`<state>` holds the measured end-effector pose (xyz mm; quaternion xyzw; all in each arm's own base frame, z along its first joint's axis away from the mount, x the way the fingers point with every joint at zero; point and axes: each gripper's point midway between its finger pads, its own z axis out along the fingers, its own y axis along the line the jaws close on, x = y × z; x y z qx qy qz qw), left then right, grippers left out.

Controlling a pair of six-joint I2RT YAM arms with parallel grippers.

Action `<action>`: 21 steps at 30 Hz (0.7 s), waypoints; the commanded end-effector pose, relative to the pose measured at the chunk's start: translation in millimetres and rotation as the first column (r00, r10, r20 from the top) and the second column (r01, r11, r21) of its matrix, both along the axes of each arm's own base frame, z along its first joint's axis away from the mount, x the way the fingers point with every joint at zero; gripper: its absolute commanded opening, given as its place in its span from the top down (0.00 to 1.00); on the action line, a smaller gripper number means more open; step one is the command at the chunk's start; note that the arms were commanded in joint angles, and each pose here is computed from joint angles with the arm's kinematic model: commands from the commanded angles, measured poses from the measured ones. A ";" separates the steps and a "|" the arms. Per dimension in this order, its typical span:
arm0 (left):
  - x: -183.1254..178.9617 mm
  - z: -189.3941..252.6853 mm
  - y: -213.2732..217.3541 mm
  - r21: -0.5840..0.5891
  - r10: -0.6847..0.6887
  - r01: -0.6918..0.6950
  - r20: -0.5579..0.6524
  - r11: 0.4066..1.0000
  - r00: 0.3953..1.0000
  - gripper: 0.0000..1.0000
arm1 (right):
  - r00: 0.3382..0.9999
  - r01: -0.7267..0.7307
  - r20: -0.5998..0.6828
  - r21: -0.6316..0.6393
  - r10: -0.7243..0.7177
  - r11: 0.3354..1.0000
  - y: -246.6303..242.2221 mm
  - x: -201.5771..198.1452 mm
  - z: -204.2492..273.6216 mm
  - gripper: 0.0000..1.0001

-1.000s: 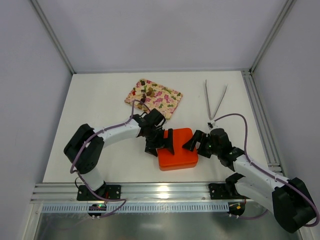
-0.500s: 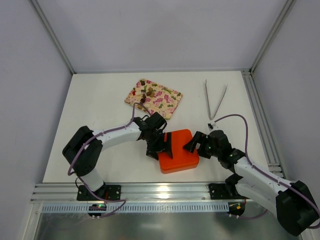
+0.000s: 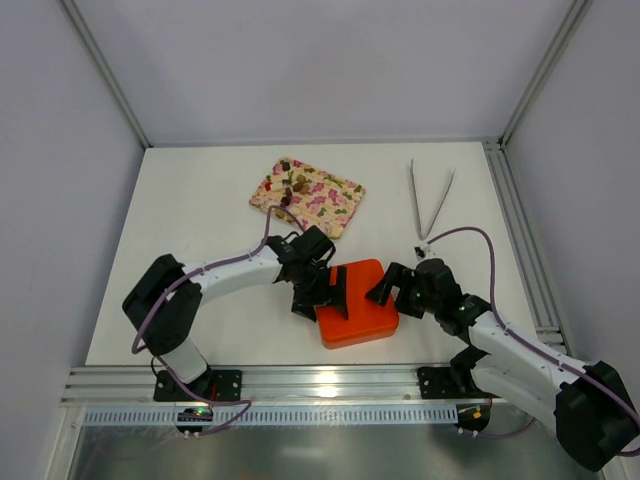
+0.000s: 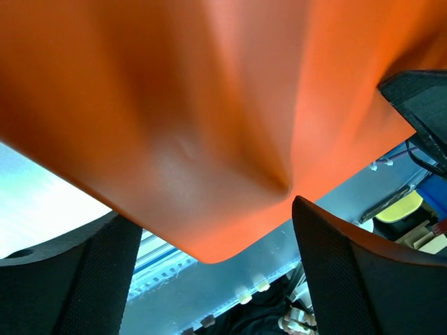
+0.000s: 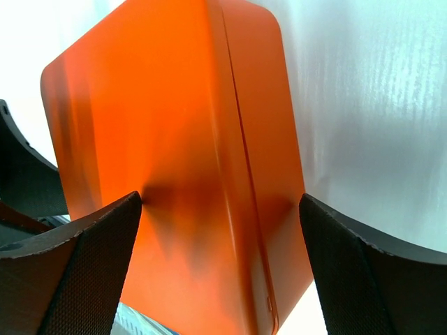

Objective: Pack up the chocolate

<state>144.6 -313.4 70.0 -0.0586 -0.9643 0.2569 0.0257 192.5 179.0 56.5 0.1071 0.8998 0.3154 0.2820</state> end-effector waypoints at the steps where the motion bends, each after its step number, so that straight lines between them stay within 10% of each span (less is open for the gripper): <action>1: 7.3 20.5 -4.0 -0.047 -0.027 0.030 0.081 0.998 0.996 0.14 | 0.999 0.027 0.029 -0.029 -0.027 0.999 -3.9 7.9 14.5 0.05; 21: 62.3 72.2 49.9 0.165 -0.128 0.081 0.300 0.983 0.945 0.01 | 0.991 0.132 -0.013 -0.025 -0.132 0.991 -53.2 -14.0 25.7 0.00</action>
